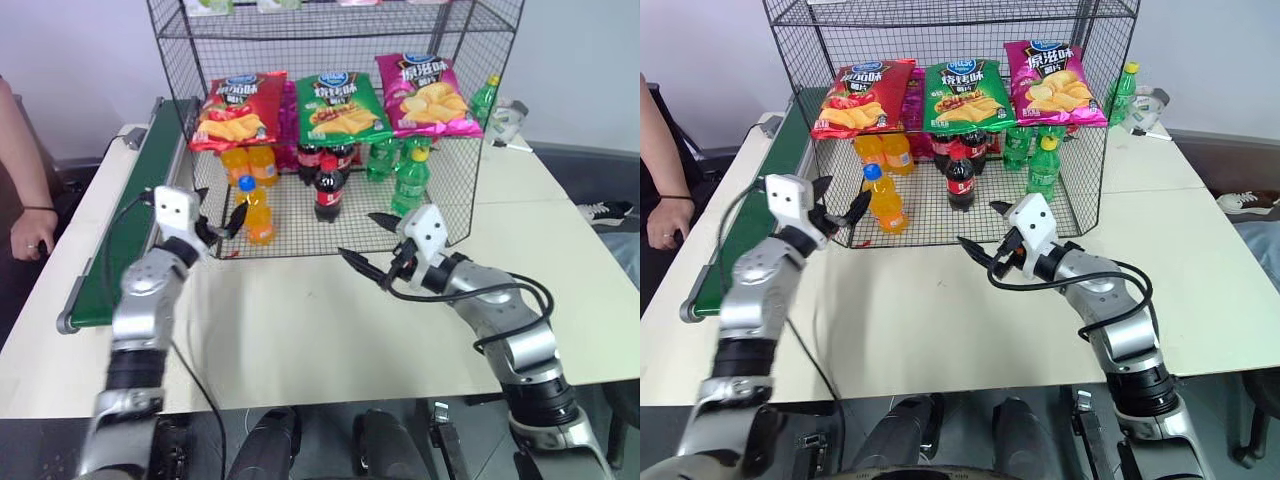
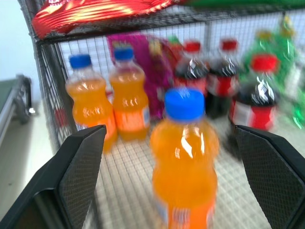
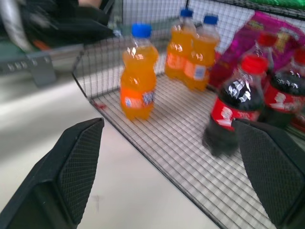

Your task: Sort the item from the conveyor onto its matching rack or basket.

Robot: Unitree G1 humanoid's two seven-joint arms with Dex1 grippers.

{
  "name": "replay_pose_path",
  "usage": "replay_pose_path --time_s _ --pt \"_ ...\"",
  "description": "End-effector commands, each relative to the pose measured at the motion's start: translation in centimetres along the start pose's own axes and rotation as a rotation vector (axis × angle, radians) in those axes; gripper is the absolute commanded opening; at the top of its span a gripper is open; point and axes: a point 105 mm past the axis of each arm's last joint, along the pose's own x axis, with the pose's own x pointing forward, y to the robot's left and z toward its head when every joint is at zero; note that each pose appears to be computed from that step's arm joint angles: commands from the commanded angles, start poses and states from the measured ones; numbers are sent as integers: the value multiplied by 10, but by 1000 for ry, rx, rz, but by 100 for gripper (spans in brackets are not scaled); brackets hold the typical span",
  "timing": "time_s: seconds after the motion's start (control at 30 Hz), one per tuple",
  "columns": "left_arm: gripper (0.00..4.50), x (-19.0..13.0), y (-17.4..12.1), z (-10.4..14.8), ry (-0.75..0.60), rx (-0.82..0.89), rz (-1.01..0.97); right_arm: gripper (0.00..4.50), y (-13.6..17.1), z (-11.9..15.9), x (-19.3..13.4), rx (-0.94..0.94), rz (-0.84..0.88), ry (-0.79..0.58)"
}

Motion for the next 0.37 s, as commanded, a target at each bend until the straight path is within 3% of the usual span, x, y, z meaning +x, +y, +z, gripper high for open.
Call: replay_pose_path --time_s 0.03,0.2,0.37 --pt "444 -19 5 16 32 30 -44 450 -5 16 -9 -37 23 -29" --pt "444 -51 18 8 148 50 -42 450 -19 5 -23 -43 19 38" --pt "444 -62 18 4 176 50 -27 450 -28 0 -29 -54 3 63"
